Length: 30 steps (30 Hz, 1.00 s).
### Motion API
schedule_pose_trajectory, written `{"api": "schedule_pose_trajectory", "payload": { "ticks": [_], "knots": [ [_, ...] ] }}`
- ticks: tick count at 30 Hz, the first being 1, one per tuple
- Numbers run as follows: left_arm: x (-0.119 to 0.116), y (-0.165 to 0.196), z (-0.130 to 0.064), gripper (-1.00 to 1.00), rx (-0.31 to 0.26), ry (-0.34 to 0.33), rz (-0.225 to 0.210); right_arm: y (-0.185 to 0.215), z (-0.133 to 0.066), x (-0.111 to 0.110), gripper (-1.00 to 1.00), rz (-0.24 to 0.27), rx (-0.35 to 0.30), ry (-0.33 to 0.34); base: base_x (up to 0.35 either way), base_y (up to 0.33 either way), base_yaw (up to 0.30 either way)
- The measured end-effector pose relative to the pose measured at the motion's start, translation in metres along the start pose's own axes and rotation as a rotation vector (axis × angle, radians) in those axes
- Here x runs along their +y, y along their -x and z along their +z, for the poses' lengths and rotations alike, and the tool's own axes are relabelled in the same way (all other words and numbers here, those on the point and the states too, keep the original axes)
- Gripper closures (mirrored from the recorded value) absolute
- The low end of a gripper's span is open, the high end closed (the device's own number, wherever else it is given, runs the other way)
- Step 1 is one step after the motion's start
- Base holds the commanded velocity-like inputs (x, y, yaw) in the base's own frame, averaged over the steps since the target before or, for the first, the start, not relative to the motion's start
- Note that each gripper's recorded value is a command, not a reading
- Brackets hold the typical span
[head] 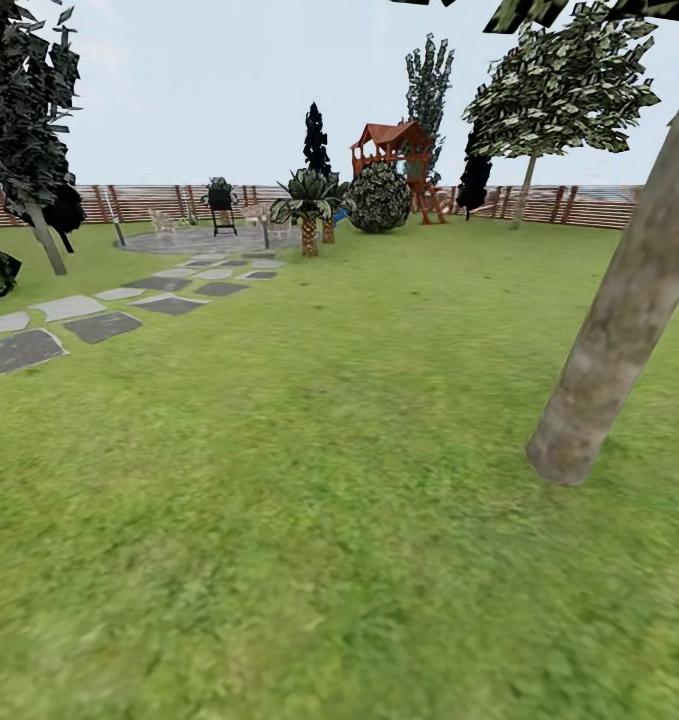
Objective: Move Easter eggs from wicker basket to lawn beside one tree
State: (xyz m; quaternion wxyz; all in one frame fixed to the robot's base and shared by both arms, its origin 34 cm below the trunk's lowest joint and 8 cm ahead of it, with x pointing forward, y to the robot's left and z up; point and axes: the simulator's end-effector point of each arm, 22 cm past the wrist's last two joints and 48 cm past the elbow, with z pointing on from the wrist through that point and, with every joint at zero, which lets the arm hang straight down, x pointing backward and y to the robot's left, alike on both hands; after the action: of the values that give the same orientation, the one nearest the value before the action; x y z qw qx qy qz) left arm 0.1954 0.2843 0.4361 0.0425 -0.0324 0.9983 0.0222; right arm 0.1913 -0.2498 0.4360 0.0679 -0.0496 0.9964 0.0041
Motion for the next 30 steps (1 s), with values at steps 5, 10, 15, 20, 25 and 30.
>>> {"api": "schedule_pose_trajectory", "payload": {
  "ticks": [5,10,15,20,25,30],
  "knots": [
    [0.006,-0.01,0.0,-1.0,0.02,0.014,-0.063,0.0,0.0,-0.001,-1.0,0.0,0.0,-0.001,0.004,0.0,0.0],
    [0.005,-0.024,-0.001,-1.0,0.05,0.012,-0.072,0.001,0.0,-0.001,-1.0,-0.001,-0.001,-0.001,0.0,0.0,0.0],
    [0.003,-0.026,-0.001,-1.0,0.052,0.01,-0.071,0.001,0.0,-0.002,-1.0,-0.001,-0.002,-0.002,0.0,0.0,0.0],
    [0.003,-0.027,-0.002,-1.0,0.054,0.009,-0.07,0.001,0.0,-0.002,-1.0,0.0,-0.002,-0.003,0.067,0.0,0.0],
    [0.003,-0.028,-0.002,-1.0,0.056,0.008,-0.067,0.001,0.0,-0.002,-1.0,0.0,-0.002,-0.003,0.285,0.0,0.0],
    [0.003,-0.028,-0.002,-1.0,0.056,0.007,-0.066,0.001,0.0,-0.003,-1.0,-0.001,-0.003,-0.004,0.321,0.0,0.0]
  ]
}}
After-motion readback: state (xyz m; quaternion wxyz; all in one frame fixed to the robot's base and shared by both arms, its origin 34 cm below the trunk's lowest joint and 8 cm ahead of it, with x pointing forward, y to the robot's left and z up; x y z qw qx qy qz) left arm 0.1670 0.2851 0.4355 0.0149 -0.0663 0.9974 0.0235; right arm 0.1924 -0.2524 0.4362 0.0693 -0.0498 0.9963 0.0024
